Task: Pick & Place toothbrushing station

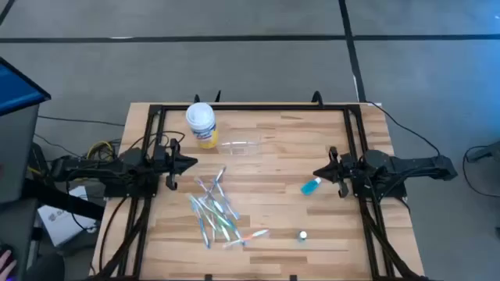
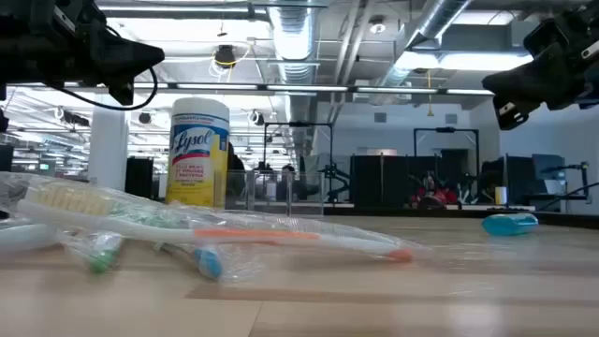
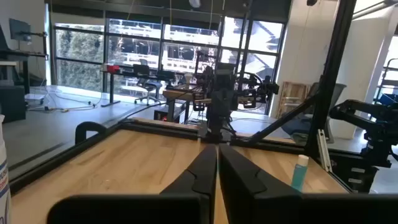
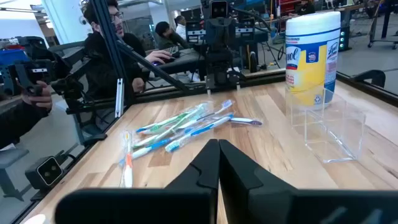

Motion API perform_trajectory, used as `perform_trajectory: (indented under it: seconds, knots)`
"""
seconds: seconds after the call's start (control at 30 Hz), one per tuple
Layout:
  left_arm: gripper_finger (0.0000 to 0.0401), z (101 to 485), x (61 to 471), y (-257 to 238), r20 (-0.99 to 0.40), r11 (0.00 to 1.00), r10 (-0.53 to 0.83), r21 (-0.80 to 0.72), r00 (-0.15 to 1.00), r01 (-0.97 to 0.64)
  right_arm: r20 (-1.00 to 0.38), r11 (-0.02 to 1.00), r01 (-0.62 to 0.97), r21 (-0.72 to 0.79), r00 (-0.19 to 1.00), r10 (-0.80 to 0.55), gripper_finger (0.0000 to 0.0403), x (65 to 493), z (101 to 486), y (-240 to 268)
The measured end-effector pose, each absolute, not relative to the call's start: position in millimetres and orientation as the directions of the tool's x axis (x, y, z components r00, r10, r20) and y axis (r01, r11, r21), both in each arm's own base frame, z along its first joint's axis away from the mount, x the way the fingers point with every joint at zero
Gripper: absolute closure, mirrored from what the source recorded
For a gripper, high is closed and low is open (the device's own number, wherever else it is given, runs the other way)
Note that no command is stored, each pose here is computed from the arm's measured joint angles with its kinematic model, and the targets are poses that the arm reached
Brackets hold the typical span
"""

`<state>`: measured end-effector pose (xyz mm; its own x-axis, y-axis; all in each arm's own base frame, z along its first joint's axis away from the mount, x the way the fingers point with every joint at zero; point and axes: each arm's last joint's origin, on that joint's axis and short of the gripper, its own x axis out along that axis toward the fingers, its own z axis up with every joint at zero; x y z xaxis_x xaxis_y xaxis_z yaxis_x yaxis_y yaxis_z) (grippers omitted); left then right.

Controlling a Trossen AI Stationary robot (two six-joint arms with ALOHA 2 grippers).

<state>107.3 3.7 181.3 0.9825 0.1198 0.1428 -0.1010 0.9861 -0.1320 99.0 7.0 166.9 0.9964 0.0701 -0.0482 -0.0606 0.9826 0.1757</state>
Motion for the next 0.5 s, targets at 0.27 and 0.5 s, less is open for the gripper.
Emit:
perform_trajectory:
  seconds: [0.27,0.5]
  knots:
    - [0.039,181.4,107.3,3.8,0.144,0.986,0.124,-0.133,0.982,-0.105,-0.048,0.983,-0.061,0.175,0.996,0.07,0.0403,99.0,166.9,7.0]
    - [0.039,181.5,107.3,3.8,0.145,0.986,0.123,-0.133,0.982,-0.104,-0.047,0.983,-0.061,0.175,0.996,0.07,0.0403,99.0,166.9,7.0]
